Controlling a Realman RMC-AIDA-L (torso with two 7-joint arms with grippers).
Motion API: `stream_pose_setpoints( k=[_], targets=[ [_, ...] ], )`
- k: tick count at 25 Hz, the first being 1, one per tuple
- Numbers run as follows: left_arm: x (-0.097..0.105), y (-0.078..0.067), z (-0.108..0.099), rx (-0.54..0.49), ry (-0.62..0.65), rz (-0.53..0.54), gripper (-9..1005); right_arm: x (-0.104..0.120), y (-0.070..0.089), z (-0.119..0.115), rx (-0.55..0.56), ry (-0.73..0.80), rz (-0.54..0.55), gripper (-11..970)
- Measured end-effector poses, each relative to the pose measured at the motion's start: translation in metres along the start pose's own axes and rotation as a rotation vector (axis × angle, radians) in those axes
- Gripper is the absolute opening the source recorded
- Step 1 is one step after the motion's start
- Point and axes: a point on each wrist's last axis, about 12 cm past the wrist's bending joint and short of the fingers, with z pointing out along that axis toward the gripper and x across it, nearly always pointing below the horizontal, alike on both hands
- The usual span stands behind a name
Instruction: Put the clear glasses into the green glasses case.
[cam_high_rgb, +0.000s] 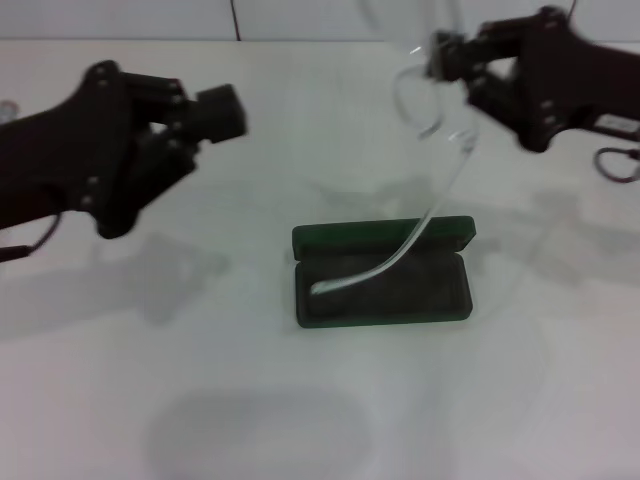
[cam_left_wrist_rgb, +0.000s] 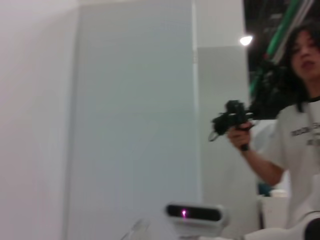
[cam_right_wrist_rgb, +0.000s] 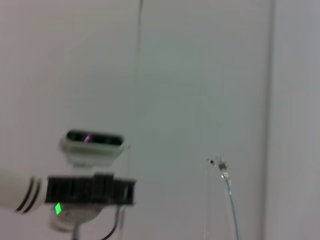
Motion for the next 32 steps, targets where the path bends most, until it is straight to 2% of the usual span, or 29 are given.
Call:
stream_pose_setpoints(
  k=[6,13,18,25,28,32],
  targets=[
    [0.002,-0.004,-0.020,-0.049,0.042,-0.017,32,-0.012,0.008,-0.026,0.041,-0.132,-0.009,70],
    [0.011,-0.010,-0.019,-0.047,0.063,-0.047,32,-0.026,0.017,-0.039,0.050,-0.324,-0.014,69],
    [0.024,-0.019,0.007,0.062,0.072,-0.066,32,-0.028,0.017,-0.042,0.091,-0.470,-0.002,69],
    [0.034,-0.025,0.049,0.244,0.074,-0.085,32,-0.024,0.010,-0.031,0.104,-0.527,0.016,70],
    [0.035,-0.024,0.062,0.277,0.037,-0.073,32,-0.019,0.010,-0.023,0.094,-0.523,0.033,70],
    [0.033,-0.016,0.068,0.255,-0.011,-0.061,31,-0.011,0.010,-0.009,0.068,-0.501,0.043,70]
  ],
)
